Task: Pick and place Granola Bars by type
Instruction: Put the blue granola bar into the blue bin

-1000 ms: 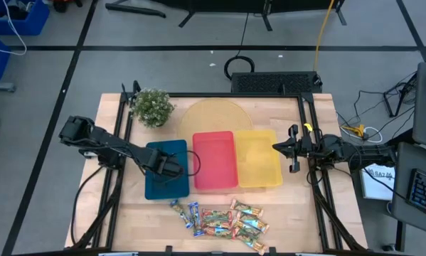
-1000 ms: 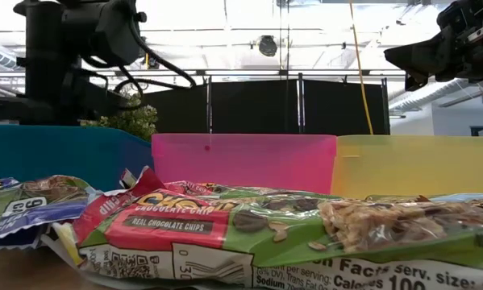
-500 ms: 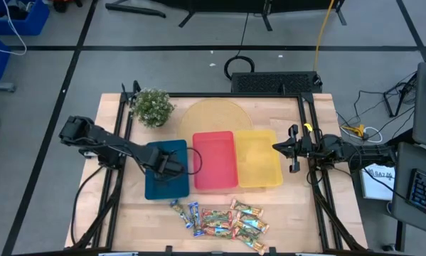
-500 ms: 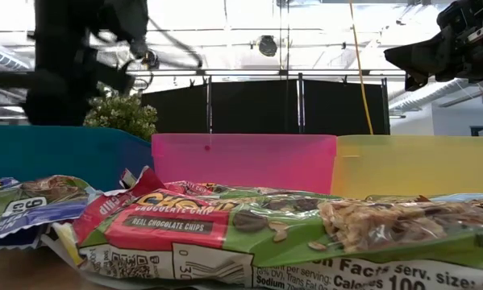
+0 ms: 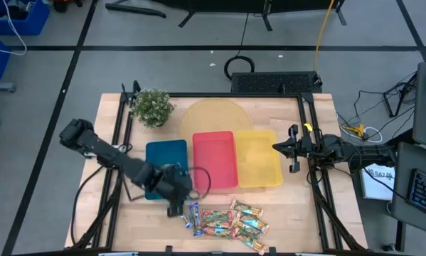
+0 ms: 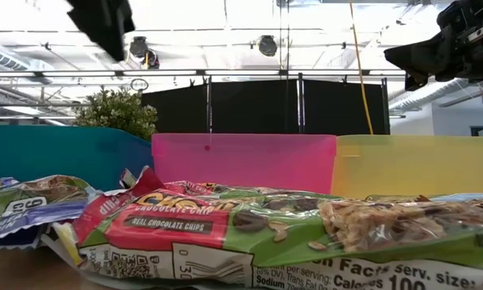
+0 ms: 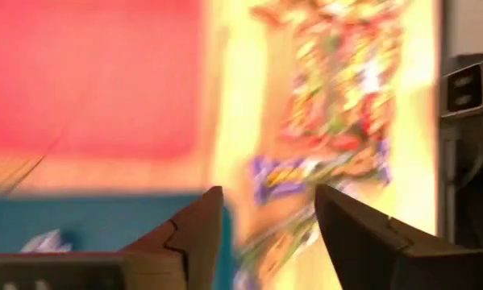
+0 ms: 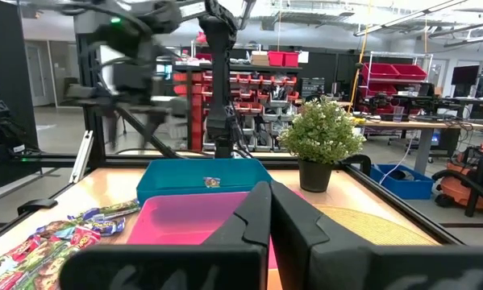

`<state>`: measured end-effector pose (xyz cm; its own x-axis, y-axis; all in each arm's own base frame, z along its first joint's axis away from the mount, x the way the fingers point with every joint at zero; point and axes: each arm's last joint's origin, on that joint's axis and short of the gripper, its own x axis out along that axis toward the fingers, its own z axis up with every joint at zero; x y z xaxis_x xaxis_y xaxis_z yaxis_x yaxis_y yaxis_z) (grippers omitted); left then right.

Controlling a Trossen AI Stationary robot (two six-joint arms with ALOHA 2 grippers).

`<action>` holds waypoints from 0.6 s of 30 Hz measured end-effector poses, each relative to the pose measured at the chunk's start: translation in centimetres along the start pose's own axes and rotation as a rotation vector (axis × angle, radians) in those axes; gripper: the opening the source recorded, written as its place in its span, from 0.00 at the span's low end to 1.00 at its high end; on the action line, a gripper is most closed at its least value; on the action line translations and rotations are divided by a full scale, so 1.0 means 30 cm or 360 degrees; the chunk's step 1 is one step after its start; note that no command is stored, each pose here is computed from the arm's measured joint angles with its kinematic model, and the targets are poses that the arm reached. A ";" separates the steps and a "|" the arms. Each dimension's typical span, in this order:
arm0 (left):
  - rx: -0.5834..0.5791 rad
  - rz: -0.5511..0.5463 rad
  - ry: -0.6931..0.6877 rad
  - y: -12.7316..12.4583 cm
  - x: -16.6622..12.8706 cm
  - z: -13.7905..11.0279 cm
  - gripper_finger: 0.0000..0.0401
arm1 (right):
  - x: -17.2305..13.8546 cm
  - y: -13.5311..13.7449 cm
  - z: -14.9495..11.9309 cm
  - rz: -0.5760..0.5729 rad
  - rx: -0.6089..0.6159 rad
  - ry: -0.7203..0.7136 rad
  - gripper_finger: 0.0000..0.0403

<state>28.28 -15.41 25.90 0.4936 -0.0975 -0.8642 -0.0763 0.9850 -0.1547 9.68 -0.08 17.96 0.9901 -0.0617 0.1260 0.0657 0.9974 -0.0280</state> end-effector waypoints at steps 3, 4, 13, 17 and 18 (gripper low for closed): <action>0.0103 -0.0032 -0.0024 -0.062 0.071 -0.014 0.44 | 0.000 0.000 0.001 0.0000 0.0000 -0.0002 0.00; 0.0121 -0.0040 0.0036 -0.075 0.105 -0.025 0.42 | 0.000 0.000 0.001 0.0000 0.0001 -0.0007 0.00; 0.0617 -0.0186 0.0342 -0.215 0.288 -0.050 0.24 | 0.000 0.000 0.003 0.0002 0.0002 -0.0012 0.00; 0.0700 -0.0092 0.0250 -0.264 0.250 -0.014 0.28 | 0.000 0.000 0.000 0.0004 0.0019 -0.0001 0.00; 0.0703 -0.0088 0.0230 -0.269 0.238 -0.006 0.31 | 0.000 0.000 -0.002 0.0005 0.0033 0.0008 0.00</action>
<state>32.27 -24.09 20.90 0.3582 -0.1396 -0.9231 0.3383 0.9410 -0.0111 9.69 -0.07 17.91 0.9909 -0.0587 0.1208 0.0601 0.9982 -0.0080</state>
